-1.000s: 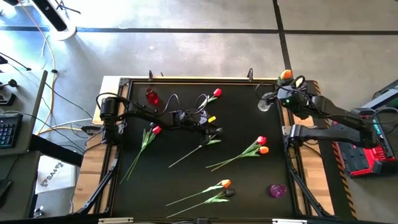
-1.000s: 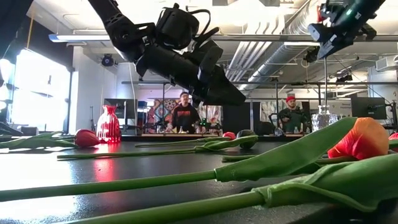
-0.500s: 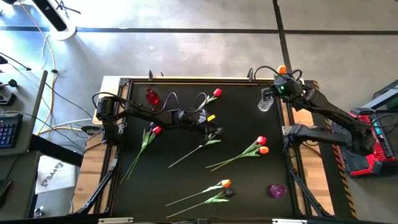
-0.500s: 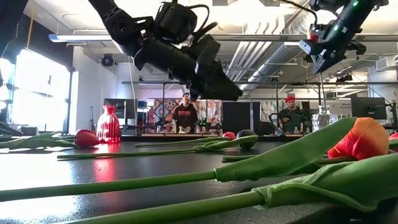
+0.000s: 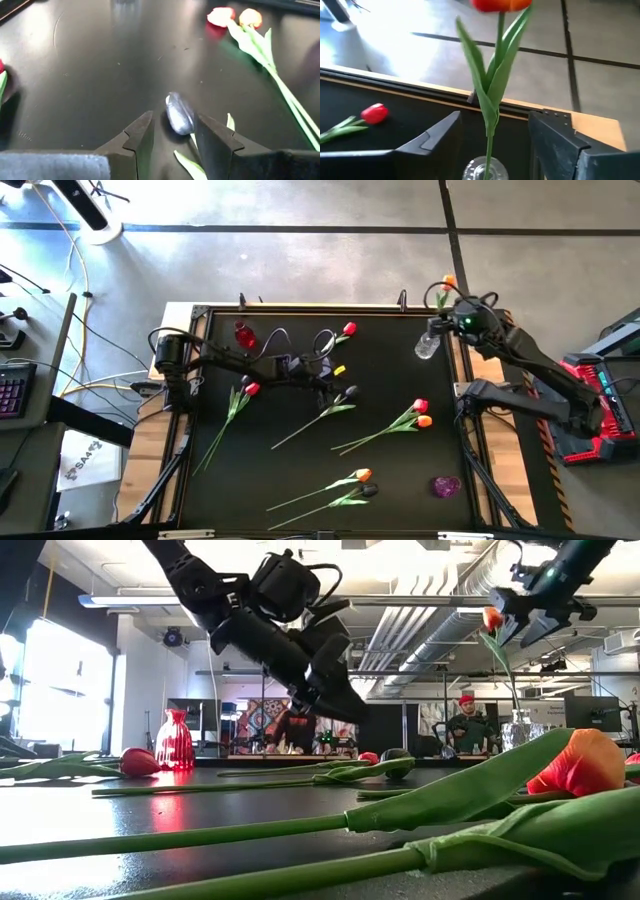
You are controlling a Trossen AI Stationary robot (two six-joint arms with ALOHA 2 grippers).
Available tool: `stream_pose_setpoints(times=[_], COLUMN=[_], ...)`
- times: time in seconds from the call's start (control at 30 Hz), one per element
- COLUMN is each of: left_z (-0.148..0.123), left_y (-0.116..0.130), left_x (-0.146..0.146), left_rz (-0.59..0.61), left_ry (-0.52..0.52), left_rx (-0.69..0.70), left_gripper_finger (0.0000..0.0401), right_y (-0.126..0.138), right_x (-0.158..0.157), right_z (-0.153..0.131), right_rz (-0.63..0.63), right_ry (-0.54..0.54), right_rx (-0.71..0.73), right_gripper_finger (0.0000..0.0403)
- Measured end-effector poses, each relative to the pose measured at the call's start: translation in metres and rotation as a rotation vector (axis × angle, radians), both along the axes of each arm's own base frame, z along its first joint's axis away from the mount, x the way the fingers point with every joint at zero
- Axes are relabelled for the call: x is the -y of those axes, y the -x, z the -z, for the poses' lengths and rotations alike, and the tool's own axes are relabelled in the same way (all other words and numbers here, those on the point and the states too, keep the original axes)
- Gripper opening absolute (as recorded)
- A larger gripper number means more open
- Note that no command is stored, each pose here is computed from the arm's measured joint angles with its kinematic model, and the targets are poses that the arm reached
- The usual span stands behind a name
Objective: Sort flowers into vase by color
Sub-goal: Put the top red tulip into the purple vase
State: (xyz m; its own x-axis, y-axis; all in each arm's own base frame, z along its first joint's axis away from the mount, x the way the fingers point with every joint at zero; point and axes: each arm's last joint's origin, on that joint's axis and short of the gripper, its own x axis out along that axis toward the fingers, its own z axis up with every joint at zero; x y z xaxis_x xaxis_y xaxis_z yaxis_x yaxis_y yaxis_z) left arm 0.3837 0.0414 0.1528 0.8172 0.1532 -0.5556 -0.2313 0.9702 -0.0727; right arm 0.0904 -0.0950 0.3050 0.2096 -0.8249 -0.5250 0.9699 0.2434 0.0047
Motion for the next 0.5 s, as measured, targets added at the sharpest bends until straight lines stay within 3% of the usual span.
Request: stream_pose_setpoints(times=[0.5], left_z=[0.001], left_y=[0.003], left_x=[-0.002], left_rz=[-0.045], left_ry=[-0.02], left_rx=[-0.022], left_gripper_finger=[0.0125], right_y=[0.029], right_x=[-0.037], right_z=[-0.018], right_rz=[-0.252], right_ry=[0.029], right_rx=[0.268], right_gripper_finger=[0.0222])
